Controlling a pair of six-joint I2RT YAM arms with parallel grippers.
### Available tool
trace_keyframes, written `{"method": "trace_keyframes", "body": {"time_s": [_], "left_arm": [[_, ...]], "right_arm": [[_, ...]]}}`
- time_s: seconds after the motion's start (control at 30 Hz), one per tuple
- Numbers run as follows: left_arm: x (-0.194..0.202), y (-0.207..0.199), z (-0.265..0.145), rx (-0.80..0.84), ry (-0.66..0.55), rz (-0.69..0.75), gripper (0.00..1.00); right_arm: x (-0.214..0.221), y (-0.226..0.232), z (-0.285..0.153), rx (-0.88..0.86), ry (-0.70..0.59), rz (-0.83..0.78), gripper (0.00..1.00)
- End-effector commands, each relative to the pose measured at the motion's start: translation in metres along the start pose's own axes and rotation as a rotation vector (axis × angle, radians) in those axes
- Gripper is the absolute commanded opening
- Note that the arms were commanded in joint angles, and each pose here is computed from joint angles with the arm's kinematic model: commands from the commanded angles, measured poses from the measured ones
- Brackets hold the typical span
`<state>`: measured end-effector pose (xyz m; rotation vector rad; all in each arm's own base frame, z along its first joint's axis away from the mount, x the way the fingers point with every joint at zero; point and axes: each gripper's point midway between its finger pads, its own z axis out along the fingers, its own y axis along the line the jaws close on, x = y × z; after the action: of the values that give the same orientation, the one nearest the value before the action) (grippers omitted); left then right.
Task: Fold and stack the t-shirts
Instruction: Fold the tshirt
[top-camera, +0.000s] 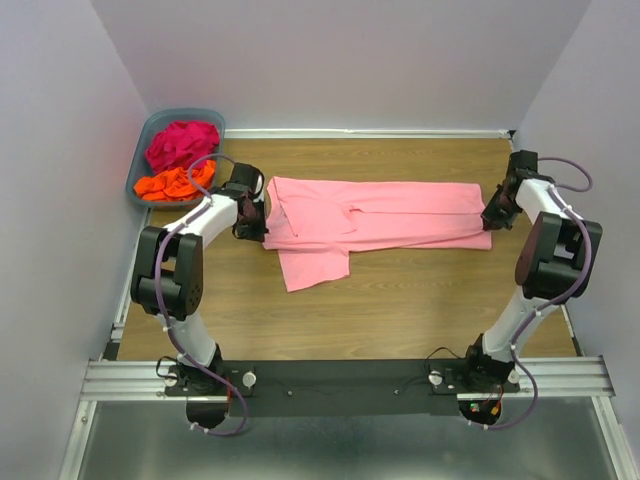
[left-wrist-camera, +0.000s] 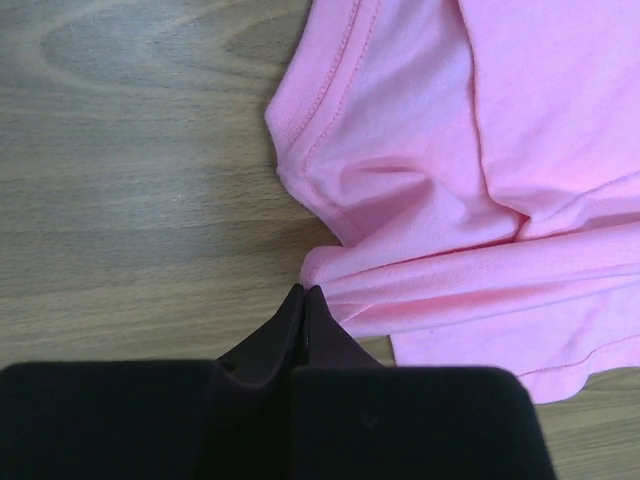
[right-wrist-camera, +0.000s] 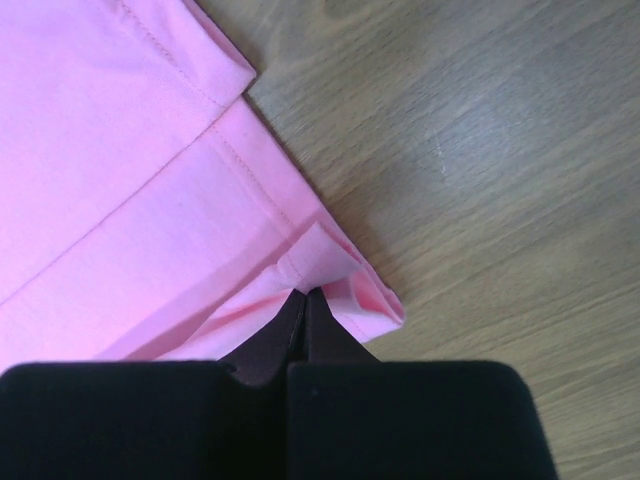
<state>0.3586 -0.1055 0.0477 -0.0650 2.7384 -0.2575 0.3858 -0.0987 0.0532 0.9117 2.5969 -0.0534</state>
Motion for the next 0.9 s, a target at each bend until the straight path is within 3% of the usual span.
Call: {"method": "trace_keyframes", "body": {"time_s": [0.0, 0.33, 0.6, 0.87], "left_arm": [[-0.006, 0.013, 0.0, -0.049, -0.031, -0.016, 0.0], [-0.023, 0.01, 0.004, -0.044, -0.067, -0.035, 0.0], [-0.05, 0.001, -0.016, -0.028, -0.139, -0.034, 0.0], [-0.063, -0.001, -0.003, -0.023, -0.136, -0.027, 0.0]], "right_arm": [[-0.006, -0.004, 0.015, 0.041, -0.014, -0.01, 0.01], [-0.002, -0.005, 0.032, 0.05, -0.001, -0.005, 0.05], [-0.002, -0.008, 0.031, 0.064, -0.012, -0.007, 0.04], [-0.003, -0.009, 0.036, 0.071, -0.01, -0.009, 0.04]]}}
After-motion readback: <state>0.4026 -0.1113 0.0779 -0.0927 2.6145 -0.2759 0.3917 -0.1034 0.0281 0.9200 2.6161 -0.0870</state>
